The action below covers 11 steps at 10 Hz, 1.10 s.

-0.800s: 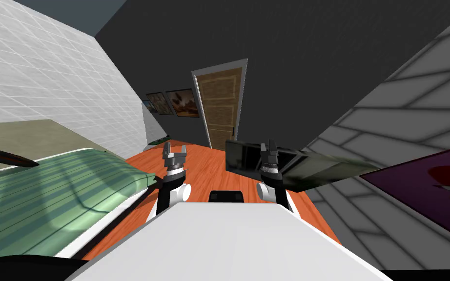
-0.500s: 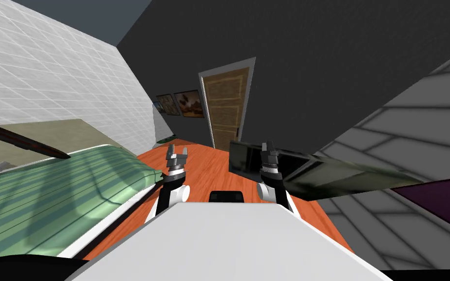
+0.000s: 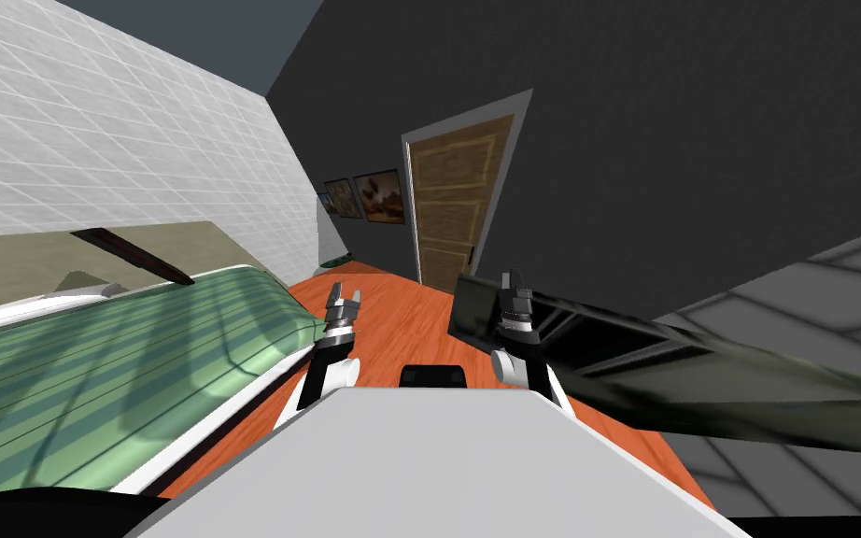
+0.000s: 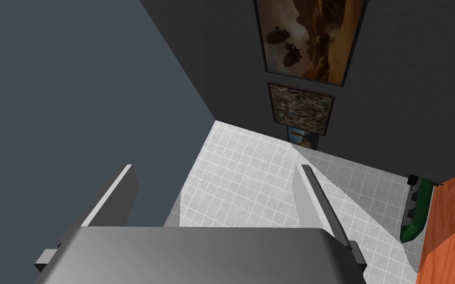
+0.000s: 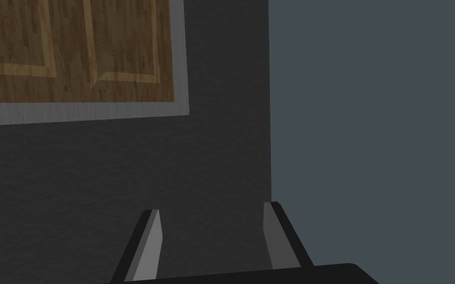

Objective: Push the door open

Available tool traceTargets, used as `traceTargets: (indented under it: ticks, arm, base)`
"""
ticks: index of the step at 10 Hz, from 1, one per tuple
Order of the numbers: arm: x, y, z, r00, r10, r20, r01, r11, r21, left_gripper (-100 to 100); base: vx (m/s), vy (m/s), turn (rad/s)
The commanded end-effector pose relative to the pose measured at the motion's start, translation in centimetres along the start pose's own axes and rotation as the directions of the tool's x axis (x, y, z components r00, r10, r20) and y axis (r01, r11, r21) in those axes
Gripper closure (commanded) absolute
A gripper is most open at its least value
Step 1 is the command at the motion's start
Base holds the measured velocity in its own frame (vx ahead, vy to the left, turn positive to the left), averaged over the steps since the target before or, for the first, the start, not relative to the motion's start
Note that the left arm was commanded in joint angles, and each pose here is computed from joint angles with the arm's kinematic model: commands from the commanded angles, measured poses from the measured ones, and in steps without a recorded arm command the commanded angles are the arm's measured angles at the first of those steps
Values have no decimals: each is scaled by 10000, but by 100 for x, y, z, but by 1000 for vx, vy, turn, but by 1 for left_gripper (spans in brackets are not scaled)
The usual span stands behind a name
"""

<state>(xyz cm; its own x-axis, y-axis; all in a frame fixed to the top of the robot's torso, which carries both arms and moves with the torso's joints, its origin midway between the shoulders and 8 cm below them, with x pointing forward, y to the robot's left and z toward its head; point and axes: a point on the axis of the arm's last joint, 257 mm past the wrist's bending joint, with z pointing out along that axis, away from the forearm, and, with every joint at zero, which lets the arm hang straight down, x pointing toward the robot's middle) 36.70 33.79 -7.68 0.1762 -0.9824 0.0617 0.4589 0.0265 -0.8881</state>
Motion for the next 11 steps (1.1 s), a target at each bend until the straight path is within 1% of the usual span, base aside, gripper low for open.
traceTargets:
  ticks: [1, 2, 4, 5, 6, 8, 9, 11]
  arm:
    - [-60, 177, -35, 9999, 113, 66, -110, 9985, -532, -100]
    - [-110, 287, -63, 9998, 181, 119, -170, 9962, -852, -100]
    - [-215, 504, -128, 9992, 320, 232, -282, 9885, -1489, -100]
    - [-243, 558, -146, 9990, 356, 261, -308, 9859, -1647, -100]
    - [-300, 663, -185, 9986, 429, 323, -357, 9799, -1961, -100]
    - [-418, 869, -272, 9973, 580, 452, -444, 9651, -2580, -100]
    - [-486, 980, -325, 9964, 661, 533, -478, 9554, -2916, -100]
    - [-640, 1219, -455, 9937, 839, 736, -516, 9298, -3644, -100]
  base:
    - [122, 137, 173]
    - [109, 117, 199]
    - [113, 107, 234]
    - [105, 93, 117]
    - [95, 53, 163]
    - [148, 74, 217]
    - [129, 96, 205]
    - [170, 74, 261]
